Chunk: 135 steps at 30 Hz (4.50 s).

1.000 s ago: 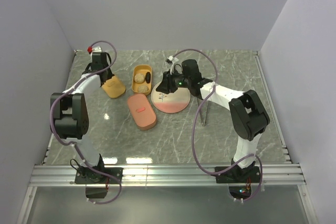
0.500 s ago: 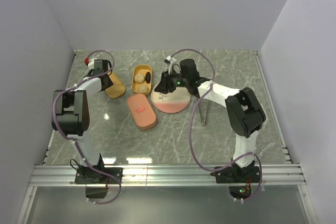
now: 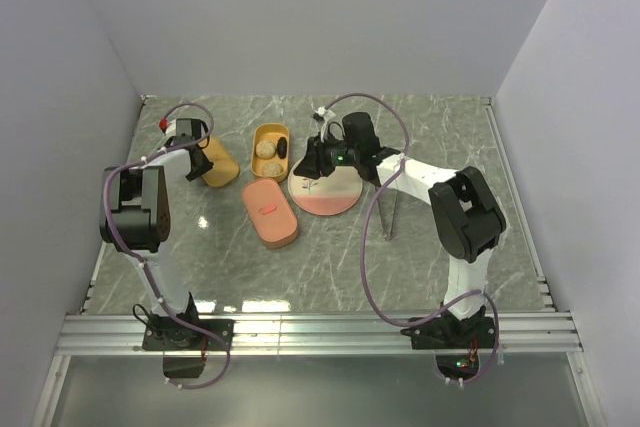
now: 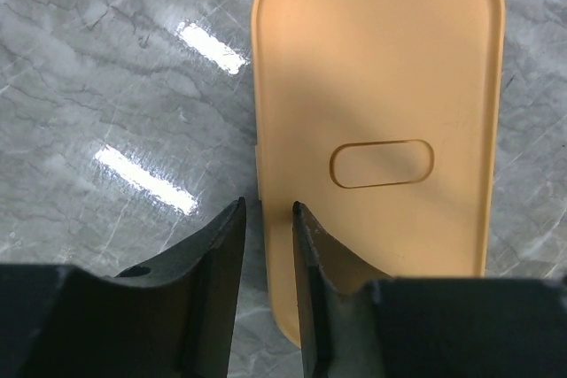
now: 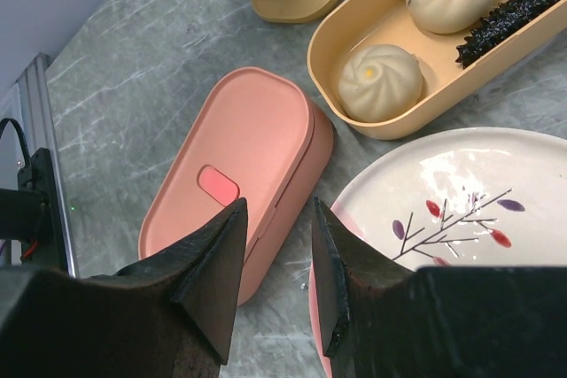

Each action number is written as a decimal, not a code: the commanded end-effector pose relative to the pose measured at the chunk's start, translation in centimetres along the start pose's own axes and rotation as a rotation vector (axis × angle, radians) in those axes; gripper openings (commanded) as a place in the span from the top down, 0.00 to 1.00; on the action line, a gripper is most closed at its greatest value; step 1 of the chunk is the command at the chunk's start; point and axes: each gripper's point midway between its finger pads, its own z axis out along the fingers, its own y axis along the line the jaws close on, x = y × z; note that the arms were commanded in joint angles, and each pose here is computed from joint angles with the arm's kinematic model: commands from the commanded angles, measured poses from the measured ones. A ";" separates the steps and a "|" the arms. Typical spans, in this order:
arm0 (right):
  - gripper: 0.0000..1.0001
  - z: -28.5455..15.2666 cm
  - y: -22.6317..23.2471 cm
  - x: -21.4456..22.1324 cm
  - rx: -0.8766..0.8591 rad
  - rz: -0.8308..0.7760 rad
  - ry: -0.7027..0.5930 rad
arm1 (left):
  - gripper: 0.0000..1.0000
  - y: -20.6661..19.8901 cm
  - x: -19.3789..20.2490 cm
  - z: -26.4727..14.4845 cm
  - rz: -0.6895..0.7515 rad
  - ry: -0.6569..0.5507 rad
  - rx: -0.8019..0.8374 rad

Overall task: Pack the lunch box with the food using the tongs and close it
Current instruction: Pick up the lid of the lunch box with the left arm, then put the lid back on the lunch box

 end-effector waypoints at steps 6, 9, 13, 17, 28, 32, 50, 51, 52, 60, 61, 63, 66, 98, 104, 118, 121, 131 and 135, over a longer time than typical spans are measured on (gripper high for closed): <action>0.57 -0.3 0.7 -2.4 -0.026 -0.036 -0.051 | 0.66 1.4 2.8 -0.1 0.031 0.089 -0.016; 0.57 -0.3 0.7 -2.3 -0.027 -0.035 -0.051 | 0.71 1.4 3.3 0.2 0.046 0.117 -0.019; 0.57 -0.4 0.8 -2.5 -0.025 -0.044 -0.055 | 0.82 1.4 3.6 0.3 0.053 0.129 -0.019; 0.57 -0.5 0.8 -2.4 -0.025 -0.044 -0.054 | 0.87 1.5 4.2 0.6 0.069 0.155 -0.023; 0.57 -0.4 0.7 -2.2 -0.024 -0.041 -0.051 | 1.00 0.9 4.1 -0.2 0.082 0.135 0.038; 0.57 -0.2 0.5 -2.1 -0.021 -0.036 -0.046 | 1.00 0.2 2.2 -1.6 0.069 0.066 0.087; 0.57 0.2 0.2 -2.3 -0.015 -0.023 -0.045 | 1.00 -1.3 -3.0 -7.3 0.015 -0.131 0.208; 0.57 0.2 0.2 -2.2 -0.014 -0.021 -0.043 | 1.00 -1.4 -3.1 -7.4 0.015 -0.134 0.213; 0.57 0.1 0.1 -2.2 -0.013 -0.021 -0.044 | 1.00 -1.5 -3.3 -7.6 0.014 -0.137 0.218; 0.57 -0.2 -0.2 -2.4 0.015 -0.017 -0.055 | 1.00 -3.8 -4.8 -9.5 0.018 -0.161 0.309; 0.57 -0.3 -0.4 -2.7 0.025 -0.015 -0.071 | 1.00 -4.3 -5.3 -9.8 0.022 -0.171 0.321; 0.57 -1.0 -0.7 -2.9 0.033 0.011 -0.088 | 1.00 -6.0 -5.0 -10.3 0.050 -0.165 0.359; 0.57 -2.2 -1.6 -3.6 0.050 0.031 -0.122 | 1.00 -7.8 -5.4 -11.1 0.070 -0.175 0.399; 0.57 -3.9 -3.6 -3.2 0.086 0.071 -0.136 | 1.00 -16.8 -2.2 -7.3 0.303 -0.075 0.531; 0.57 -3.9 -3.5 -3.2 0.081 0.068 -0.134 | 1.00 -15.9 -2.7 -7.8 0.273 -0.121 0.497; 0.57 -3.8 -3.4 -3.1 0.071 0.069 -0.128 | 0.45 -13.7 -4.9 -8.7 0.221 -0.248 0.405; 0.57 -3.8 -3.5 -3.1 0.073 0.071 -0.129 | 0.31 -13.5 -4.8 -8.4 0.232 -0.237 0.399; 0.57 -3.8 -3.3 -2.8 0.063 0.074 -0.124 | 0.43 -12.3 -2.9 -5.4 0.269 -0.149 0.348; 0.57 -3.7 -3.3 -2.9 0.059 0.075 -0.124 | 0.56 -12.2 -2.4 -4.6 0.285 -0.124 0.330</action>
